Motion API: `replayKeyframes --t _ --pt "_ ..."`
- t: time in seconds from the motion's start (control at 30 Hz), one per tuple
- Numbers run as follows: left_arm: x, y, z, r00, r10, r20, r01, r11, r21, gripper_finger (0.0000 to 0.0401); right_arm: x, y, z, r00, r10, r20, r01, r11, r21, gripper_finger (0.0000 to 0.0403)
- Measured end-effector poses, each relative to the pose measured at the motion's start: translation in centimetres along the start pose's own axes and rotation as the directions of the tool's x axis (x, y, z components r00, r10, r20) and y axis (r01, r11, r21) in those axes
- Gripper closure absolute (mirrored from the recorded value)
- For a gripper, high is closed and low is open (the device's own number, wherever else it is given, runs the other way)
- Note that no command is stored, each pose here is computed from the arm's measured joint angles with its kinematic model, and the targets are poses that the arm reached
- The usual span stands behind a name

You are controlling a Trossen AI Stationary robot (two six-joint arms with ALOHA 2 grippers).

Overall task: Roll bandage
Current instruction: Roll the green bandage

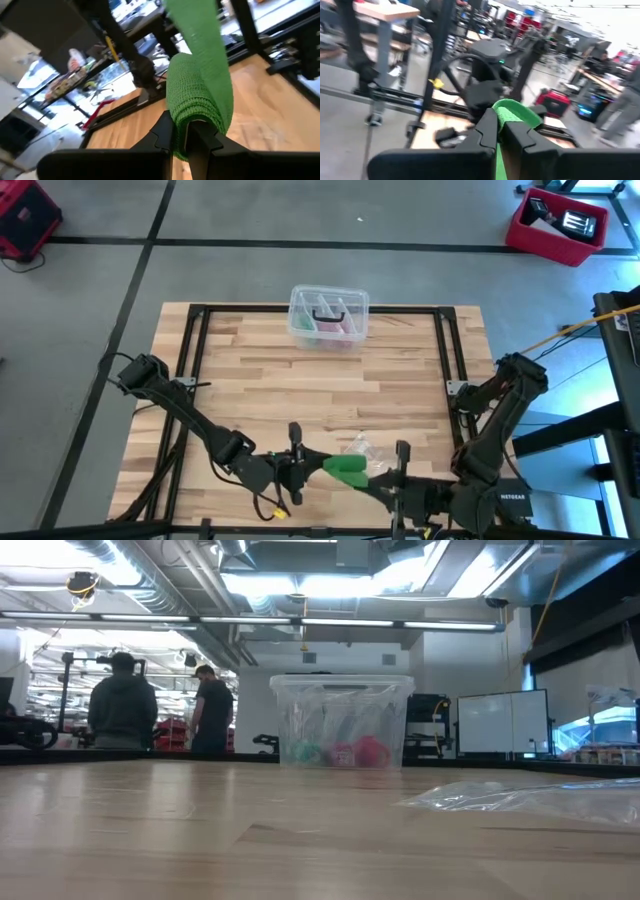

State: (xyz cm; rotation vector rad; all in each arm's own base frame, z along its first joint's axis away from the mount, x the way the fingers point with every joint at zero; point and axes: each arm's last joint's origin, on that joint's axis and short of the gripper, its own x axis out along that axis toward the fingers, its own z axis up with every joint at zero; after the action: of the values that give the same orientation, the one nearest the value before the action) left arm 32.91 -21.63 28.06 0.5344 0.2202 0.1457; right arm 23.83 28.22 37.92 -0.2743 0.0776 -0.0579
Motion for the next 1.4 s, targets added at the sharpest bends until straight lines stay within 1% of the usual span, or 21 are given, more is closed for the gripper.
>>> replayKeyframes --t 0.17,0.33,0.47,0.57,0.67,0.83,0.93,1.03,1.23,1.33,1.4 --pt "-0.1 -0.7 -0.1 0.995 -0.094 0.02 0.094 0.996 -0.001 0.038 0.1 -1.5 0.1 0.997 -0.064 -0.05 0.063 0.998 -0.025 0.0391" --pt "-0.7 -1.6 0.0 0.992 -0.122 0.028 0.121 0.992 0.021 0.038 0.6 -3.4 -1.1 0.983 -0.098 -0.156 0.097 0.995 -0.012 0.0391" --pt "-1.5 -2.2 0.3 0.989 -0.14 0.048 0.138 0.99 0.036 0.038 1.4 -4.8 -2.6 0.958 -0.115 -0.263 0.123 0.992 0.016 0.0391" --pt "-2.0 -2.5 0.8 0.986 -0.143 0.085 0.139 0.989 0.054 0.038 2.0 -5.6 -3.6 0.937 -0.111 -0.332 0.13 0.991 0.036 0.0391" --pt "-2.5 -2.8 1.3 0.982 -0.148 0.117 0.14 0.988 0.072 0.038 2.8 -6.1 -4.5 0.923 -0.083 -0.375 0.116 0.991 0.066 0.0391" --pt "-3.3 -3.2 2.0 0.973 -0.152 0.172 0.13 0.983 0.134 0.038 3.7 -5.8 -6.5 0.907 0.018 -0.42 0.037 0.992 0.122 0.0391" --pt "-3.7 -3.3 2.4 0.968 -0.15 0.199 0.116 0.978 0.174 0.0382 3.8 -5.3 -7.7 0.902 0.061 -0.427 0.003 0.989 0.148 0.0391" --pt "-3.9 -3.3 3.0 0.965 -0.15 0.216 0.106 0.973 0.203 0.0389 4.0 -4.9 -8.3 0.905 0.106 -0.411 -0.032 0.983 0.183 0.0391" --pt "-3.9 -2.7 4.0 0.957 -0.135 0.257 0.08 0.974 0.212 0.0388 4.4 -4.2 -9.1 0.912 0.214 -0.35 -0.136 0.963 0.234 0.0391" --pt "-3.9 -2.5 4.4 0.953 -0.11 0.284 0.043 0.972 0.231 0.039 4.6 -3.9 -9.3 0.916 0.259 -0.307 -0.176 0.945 0.275 0.0391" --pt "-3.9 -2.3 4.5 0.958 -0.072 0.278 0.001 0.969 0.249 0.0392 4.6 -3.7 -9.3 0.912 0.296 -0.282 -0.208 0.93 0.303 0.0391"
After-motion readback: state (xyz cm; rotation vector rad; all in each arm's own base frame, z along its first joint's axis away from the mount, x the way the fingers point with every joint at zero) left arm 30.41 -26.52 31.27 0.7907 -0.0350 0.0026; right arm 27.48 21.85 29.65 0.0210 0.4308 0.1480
